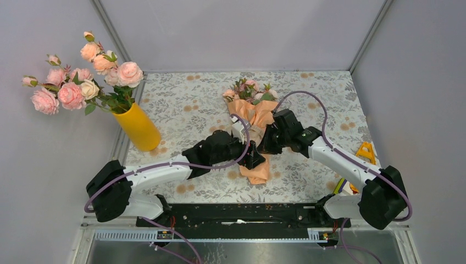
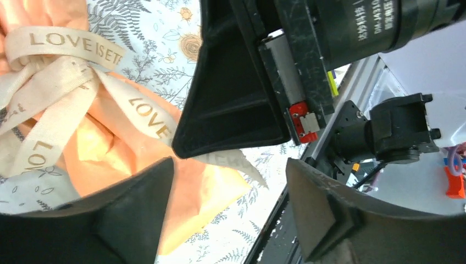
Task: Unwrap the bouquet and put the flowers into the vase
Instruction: Untie the ribbon from the wrapping paper.
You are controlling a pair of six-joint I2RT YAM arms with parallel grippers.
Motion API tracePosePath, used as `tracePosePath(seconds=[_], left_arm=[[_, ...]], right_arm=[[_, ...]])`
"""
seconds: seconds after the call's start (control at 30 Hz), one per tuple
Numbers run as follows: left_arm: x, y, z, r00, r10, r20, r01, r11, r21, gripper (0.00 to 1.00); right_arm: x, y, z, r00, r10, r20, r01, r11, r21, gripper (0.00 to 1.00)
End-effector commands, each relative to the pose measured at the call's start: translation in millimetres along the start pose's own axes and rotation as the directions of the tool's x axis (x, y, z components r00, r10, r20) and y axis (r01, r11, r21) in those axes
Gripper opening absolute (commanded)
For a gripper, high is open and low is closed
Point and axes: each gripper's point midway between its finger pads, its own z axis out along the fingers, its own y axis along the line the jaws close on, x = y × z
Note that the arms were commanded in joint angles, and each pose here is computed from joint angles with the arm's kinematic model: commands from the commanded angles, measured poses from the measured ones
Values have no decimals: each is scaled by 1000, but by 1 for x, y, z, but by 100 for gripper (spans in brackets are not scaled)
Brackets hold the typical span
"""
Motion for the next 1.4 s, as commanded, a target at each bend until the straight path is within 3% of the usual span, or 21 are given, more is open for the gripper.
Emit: tracePosePath(seconds=[0.0,0.13,0.23,0.4,0.5,0.73,1.13,1.37], left_arm=[[-34,11,-11,992,102,76,-93,989,-119,84],[-51,28,-21,986,138,96,-117,972,-202,89],[-52,59,-24,993,94,66,-72,956,-284,90],[-55,86,-18,999,28,46,-13,957,-289,91],[-56,93,-7,999,9,31,0,958,-288,86],[-56,105,21,998,70,-11,-70,958,-279,63],[-39,118,41,995,72,-74,-90,956,-278,61],[-28,116,51,993,57,-104,-81,966,-245,53]], right_arm=[[-20,-6,-19,992,-90,83,85,994,63,0],[-22,-26,-21,989,-117,86,108,989,102,0],[-21,-34,-21,987,-143,77,133,984,115,0],[-21,-46,-18,984,-163,69,152,978,142,0],[-19,-54,-17,984,-165,64,153,975,159,0],[-11,-62,-11,988,-146,49,138,979,147,0],[-4,-63,-2,993,-116,32,112,987,116,0],[-4,-65,0,993,-113,24,110,987,118,0]])
